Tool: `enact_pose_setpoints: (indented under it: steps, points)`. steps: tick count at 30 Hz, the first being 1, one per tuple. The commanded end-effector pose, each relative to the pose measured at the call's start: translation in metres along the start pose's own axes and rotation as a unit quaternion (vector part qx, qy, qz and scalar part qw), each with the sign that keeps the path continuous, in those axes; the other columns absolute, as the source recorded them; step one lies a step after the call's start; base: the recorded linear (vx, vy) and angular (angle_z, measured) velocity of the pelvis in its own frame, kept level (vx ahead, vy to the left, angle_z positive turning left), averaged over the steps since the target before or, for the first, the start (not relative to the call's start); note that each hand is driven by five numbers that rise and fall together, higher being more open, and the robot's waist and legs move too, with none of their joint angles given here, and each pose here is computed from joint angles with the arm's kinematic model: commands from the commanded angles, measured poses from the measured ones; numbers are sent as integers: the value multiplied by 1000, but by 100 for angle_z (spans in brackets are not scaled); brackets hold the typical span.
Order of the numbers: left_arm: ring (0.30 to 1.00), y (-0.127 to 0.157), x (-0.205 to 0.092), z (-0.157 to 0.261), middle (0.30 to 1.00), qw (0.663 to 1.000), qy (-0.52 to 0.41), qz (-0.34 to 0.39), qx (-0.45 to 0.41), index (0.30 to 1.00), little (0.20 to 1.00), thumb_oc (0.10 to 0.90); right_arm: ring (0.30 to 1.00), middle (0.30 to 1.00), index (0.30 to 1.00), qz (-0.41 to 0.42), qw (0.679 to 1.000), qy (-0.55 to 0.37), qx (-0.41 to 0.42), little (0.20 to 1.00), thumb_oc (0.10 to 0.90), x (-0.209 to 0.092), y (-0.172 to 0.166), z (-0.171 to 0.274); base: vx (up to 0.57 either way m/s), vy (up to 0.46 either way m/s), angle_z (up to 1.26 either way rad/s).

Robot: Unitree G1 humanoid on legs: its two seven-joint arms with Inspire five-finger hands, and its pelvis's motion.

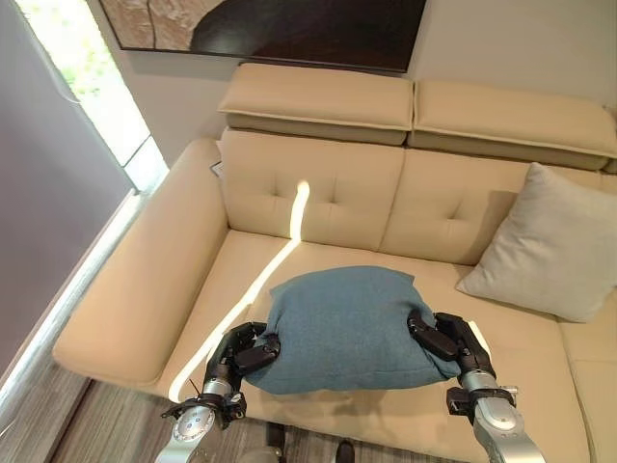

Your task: Pick up all the scattered cushions and arrange them neatly on the sofa.

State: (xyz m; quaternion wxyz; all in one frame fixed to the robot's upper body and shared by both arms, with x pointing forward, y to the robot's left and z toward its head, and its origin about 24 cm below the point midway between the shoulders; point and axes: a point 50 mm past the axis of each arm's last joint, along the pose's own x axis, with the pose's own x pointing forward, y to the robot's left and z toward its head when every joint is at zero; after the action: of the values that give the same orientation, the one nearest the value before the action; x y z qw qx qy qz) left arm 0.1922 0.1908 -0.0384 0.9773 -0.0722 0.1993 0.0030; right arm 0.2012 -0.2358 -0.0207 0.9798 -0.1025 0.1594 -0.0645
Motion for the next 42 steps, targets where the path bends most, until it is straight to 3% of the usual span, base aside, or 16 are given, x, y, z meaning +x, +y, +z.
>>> enact_pose_setpoints:
  steps: [1, 14, 30, 34, 35, 38, 39, 41, 42]
  points:
    - [300, -48, 9, 80, 300, 972, -201, -122, -22, 300, 300, 400, 300, 300, 300, 57, 982, -176, 25, 300, 400, 12, 27, 70, 125, 122, -16]
    - [300, -31, 9, 92, 300, 970, -227, -85, -15, 300, 300, 400, 300, 300, 300, 57, 977, -203, 16, 300, 400, 15, 37, 83, 45, 88, -27]
    - [300, -47, 6, 134, 300, 940, -333, -68, -21, 300, 300, 400, 300, 300, 300, 12, 957, -288, 23, 300, 400, 17, 32, 121, 44, -69, 13]
    - [300, -66, 0, 178, 300, 899, -432, -67, -2, 300, 300, 400, 300, 300, 300, -12, 927, -376, 14, 300, 400, 17, 32, 162, 31, -41, 23]
    - [300, -80, -6, 208, 300, 864, -499, -66, 13, 300, 300, 400, 300, 300, 300, -30, 900, -435, 2, 300, 400, 14, 35, 191, 27, -22, 26]
    - [300, -96, -20, 246, 300, 805, -590, -46, 46, 300, 300, 400, 300, 300, 300, -76, 847, -525, -23, 300, 400, 5, 36, 232, 18, -13, 10]
    - [300, -96, -20, 247, 300, 804, -591, -46, 46, 300, 300, 400, 300, 300, 300, -77, 846, -527, -23, 300, 400, 5, 36, 233, -36, -5, 9]
    - [300, -109, -36, 273, 300, 742, -668, -1, 55, 300, 300, 400, 300, 300, 300, -135, 782, -608, -29, 300, 400, -11, 37, 266, -62, -6, 4]
    - [300, -110, -37, 274, 300, 741, -670, 0, 55, 300, 300, 400, 300, 300, 300, -136, 781, -609, -30, 300, 400, -11, 37, 267, -107, -16, 4]
